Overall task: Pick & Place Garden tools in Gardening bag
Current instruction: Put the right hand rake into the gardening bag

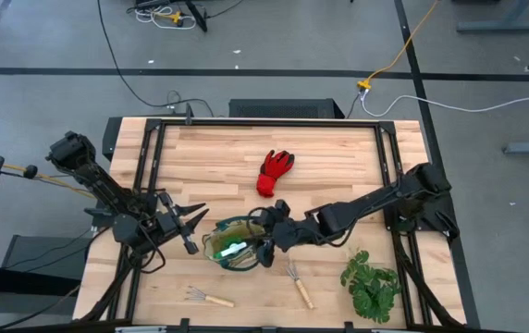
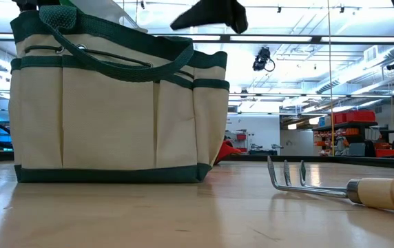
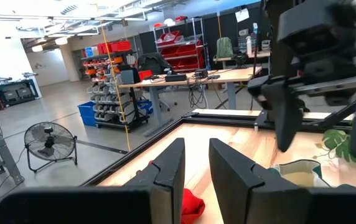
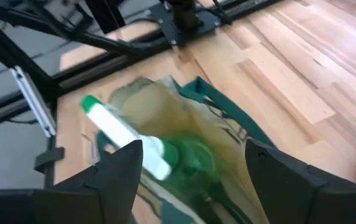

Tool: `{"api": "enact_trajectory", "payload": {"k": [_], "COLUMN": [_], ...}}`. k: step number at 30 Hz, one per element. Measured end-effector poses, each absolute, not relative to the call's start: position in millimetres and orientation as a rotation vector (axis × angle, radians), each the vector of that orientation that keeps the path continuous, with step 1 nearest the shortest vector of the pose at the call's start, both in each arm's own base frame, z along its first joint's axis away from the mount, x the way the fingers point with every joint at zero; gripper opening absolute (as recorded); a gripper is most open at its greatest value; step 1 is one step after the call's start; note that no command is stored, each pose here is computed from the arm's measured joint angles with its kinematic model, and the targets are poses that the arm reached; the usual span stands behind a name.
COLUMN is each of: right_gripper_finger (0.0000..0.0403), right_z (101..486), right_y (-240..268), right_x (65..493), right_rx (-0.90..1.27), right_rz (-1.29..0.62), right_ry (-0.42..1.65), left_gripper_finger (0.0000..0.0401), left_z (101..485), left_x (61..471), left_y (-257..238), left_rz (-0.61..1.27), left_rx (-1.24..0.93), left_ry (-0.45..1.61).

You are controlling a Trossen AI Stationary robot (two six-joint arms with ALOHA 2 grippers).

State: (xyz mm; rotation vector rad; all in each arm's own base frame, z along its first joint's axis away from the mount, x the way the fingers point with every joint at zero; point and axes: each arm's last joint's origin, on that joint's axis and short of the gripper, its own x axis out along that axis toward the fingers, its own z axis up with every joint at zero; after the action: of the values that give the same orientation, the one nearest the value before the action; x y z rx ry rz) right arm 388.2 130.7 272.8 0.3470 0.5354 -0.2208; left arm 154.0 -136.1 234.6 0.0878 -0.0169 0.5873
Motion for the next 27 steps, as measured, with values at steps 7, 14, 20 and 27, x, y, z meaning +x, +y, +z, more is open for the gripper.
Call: {"api": "enact_trajectory", "payload": {"k": [7, 14, 20, 27], "right_gripper_finger": [0.0283, 0.0283, 0.0276, 0.0260], "right_z": [276, 282, 289, 282], "right_y": [109, 98, 104, 131], "right_x": [390, 373, 348, 334], "right_rx": [0.369, 0.410, 0.501, 0.611], "right_rz": [-0.235, -0.213, -0.229, -0.169], "right_ry": [0.569, 0.711, 0.855, 0.997], "left_gripper_finger": [0.0080, 0.0080, 0.0080, 0.0080], "left_z": [235, 235, 235, 235], "left_x": [154, 154, 154, 154], "left_y": [-136, -136, -136, -136], "left_rz": [0.587, 0.590, 0.590, 0.590], "left_rx": [0.088, 0.087, 0.087, 0.087], "left_ry": [-0.017, -0.016, -0.016, -0.016]}}
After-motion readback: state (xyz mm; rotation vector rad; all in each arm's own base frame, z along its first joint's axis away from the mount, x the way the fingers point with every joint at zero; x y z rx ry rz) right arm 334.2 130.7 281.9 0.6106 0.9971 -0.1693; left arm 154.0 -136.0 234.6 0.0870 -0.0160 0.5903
